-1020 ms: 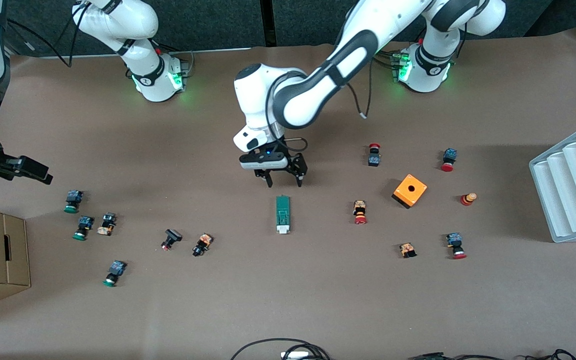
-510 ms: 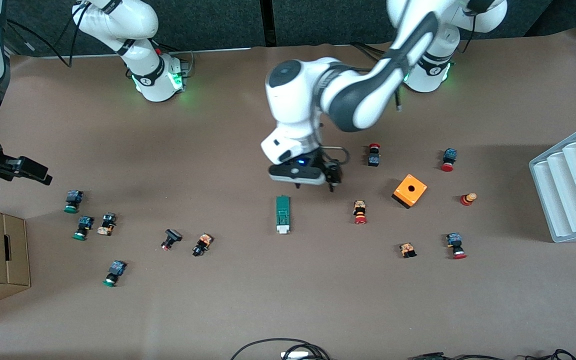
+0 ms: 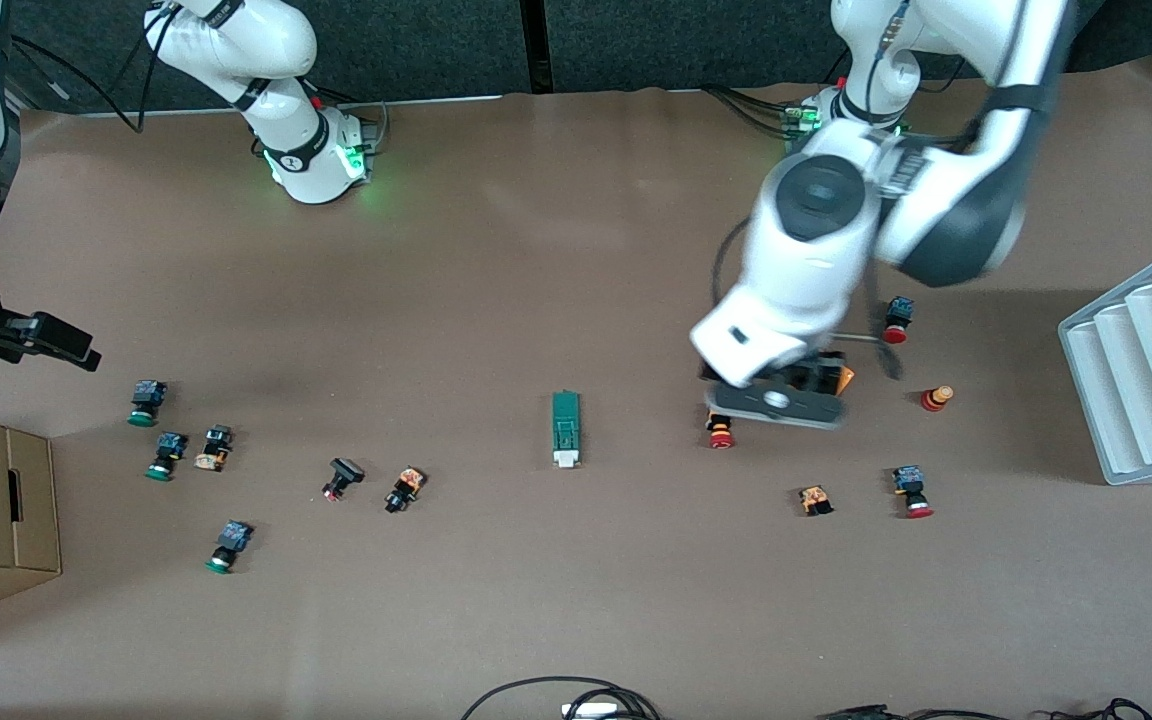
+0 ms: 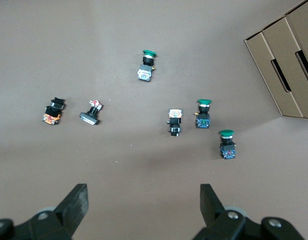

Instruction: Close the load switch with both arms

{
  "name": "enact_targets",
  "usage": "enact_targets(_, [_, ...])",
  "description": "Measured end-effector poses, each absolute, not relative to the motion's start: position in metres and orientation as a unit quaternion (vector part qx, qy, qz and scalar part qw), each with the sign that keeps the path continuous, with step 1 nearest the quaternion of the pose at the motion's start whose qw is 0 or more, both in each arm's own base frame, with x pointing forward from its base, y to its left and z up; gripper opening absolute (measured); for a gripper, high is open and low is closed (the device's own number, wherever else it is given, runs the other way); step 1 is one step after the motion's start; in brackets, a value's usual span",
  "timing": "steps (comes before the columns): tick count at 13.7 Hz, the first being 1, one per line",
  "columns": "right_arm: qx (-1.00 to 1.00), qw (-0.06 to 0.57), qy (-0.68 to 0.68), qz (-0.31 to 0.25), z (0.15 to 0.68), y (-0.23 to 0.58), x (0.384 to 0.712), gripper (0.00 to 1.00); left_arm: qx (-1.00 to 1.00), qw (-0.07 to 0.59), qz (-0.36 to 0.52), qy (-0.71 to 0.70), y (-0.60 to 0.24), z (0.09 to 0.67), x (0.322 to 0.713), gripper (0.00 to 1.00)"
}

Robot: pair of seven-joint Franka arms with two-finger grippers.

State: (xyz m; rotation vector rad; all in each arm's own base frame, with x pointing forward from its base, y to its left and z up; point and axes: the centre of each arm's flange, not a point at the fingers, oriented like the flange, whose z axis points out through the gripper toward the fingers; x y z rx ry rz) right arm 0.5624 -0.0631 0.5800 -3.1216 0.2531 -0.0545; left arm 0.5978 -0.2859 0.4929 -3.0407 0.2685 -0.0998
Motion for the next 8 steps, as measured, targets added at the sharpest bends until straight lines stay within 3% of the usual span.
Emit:
enact_targets(4, [-0.997, 0.005, 0.081, -0.017, 0.580, -0.063, 0.563, 1.00, -0.998, 0.016, 0.001, 0.065, -0.187, 0.527, 0.627, 1.00])
enact_targets(8, [-0.997, 0.005, 0.081, -0.017, 0.579, -0.064, 0.563, 1.00, -0.999, 0.007, 0.008, 0.053, -0.133, 0.557, 0.629, 1.00])
